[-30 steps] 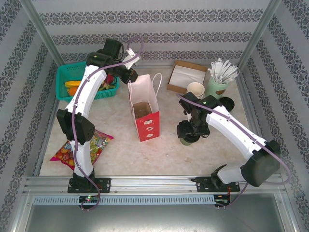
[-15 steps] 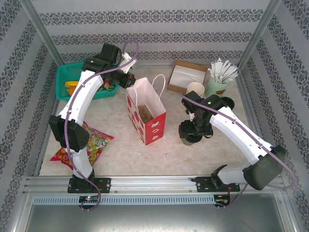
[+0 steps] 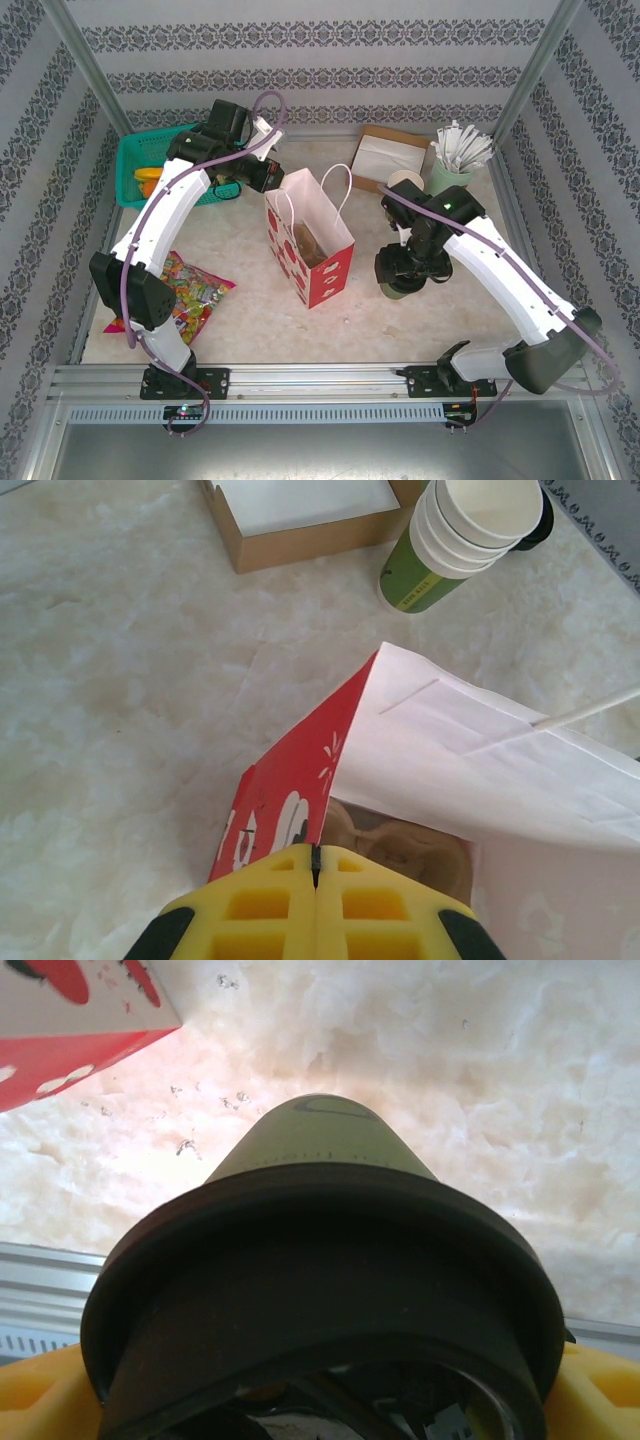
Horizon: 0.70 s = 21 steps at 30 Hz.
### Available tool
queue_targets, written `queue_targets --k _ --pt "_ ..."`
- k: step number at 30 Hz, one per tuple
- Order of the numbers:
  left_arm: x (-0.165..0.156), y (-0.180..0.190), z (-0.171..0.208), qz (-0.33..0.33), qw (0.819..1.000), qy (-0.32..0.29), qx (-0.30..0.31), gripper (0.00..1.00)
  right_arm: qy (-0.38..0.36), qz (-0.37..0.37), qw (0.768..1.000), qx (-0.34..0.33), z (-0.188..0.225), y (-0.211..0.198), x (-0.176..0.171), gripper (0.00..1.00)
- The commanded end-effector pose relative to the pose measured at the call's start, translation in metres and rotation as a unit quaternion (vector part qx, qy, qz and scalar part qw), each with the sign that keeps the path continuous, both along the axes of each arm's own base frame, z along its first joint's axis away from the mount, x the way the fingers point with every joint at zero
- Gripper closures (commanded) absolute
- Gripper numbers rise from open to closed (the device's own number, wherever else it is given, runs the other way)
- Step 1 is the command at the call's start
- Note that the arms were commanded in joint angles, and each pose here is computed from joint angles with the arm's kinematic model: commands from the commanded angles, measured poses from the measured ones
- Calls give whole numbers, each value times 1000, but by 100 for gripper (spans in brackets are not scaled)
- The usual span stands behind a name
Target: Pack the takeout coffee
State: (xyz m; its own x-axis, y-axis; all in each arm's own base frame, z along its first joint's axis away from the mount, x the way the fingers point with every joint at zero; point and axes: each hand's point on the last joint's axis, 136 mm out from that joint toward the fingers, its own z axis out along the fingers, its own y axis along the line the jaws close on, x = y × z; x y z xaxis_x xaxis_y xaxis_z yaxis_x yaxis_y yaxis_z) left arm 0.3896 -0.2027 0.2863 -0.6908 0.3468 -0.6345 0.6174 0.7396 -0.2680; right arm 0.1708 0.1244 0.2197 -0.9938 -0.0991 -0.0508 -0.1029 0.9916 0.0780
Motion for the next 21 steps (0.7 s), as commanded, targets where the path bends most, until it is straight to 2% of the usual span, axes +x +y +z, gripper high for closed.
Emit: queue_targets --k 1,11,21 --pt "-2 -8 8 11 1000 7 -25 100 -6 -4 1000 7 22 -4 -14 27" --pt "-2 -3 3 31 999 18 -18 100 -63 9 998 30 72 -3 -14 27" --pt "-10 -12 10 14 999 12 -31 100 -93 56 992 67 111 8 -25 28"
